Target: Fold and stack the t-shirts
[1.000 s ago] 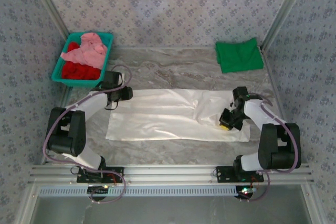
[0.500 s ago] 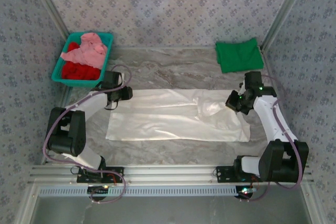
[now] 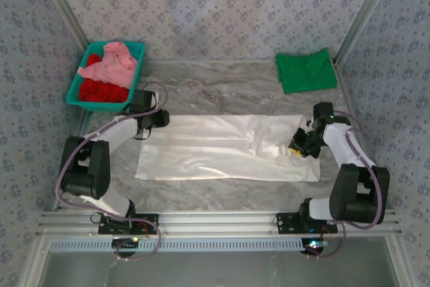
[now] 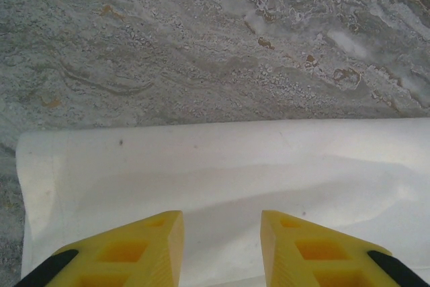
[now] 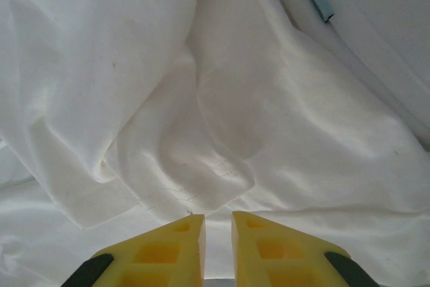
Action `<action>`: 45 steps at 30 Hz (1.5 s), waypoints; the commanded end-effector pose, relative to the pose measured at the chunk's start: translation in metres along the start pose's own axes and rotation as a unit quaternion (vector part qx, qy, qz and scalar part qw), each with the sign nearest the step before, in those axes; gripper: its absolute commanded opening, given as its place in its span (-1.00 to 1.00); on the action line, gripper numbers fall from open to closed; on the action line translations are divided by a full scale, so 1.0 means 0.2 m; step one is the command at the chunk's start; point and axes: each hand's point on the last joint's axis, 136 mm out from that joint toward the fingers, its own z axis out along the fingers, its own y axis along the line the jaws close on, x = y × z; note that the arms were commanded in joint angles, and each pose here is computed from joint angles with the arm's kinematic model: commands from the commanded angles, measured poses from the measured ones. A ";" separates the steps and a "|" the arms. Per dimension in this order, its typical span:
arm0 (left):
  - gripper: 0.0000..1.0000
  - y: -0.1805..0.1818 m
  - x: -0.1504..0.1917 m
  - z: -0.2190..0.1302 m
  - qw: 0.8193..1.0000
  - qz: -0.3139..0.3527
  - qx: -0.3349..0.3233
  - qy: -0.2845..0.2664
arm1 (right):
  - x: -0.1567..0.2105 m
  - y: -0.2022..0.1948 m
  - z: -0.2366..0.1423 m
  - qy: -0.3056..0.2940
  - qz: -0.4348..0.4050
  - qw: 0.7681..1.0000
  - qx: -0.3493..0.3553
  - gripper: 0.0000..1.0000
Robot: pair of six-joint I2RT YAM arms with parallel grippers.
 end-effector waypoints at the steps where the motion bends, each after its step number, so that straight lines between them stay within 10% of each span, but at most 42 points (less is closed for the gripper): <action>1: -0.30 0.00 -0.08 -0.01 1.000 0.005 0.000 -0.017 | -0.04 0.01 -0.12 -0.030 -0.017 0.999 0.020 -0.57; 13: -0.39 -0.04 -0.03 0.01 0.999 -0.021 0.036 -0.010 | -0.14 0.42 0.12 -0.045 -0.123 0.990 -0.043 -0.53; 25: -0.40 0.17 0.31 0.19 0.982 -0.136 0.024 0.127 | -0.11 0.14 0.47 0.001 -0.056 0.996 0.063 -0.54; 45: -0.42 0.34 0.53 0.01 0.963 -0.224 -0.058 0.135 | -0.27 0.28 0.13 -0.091 -0.063 0.993 0.044 -0.24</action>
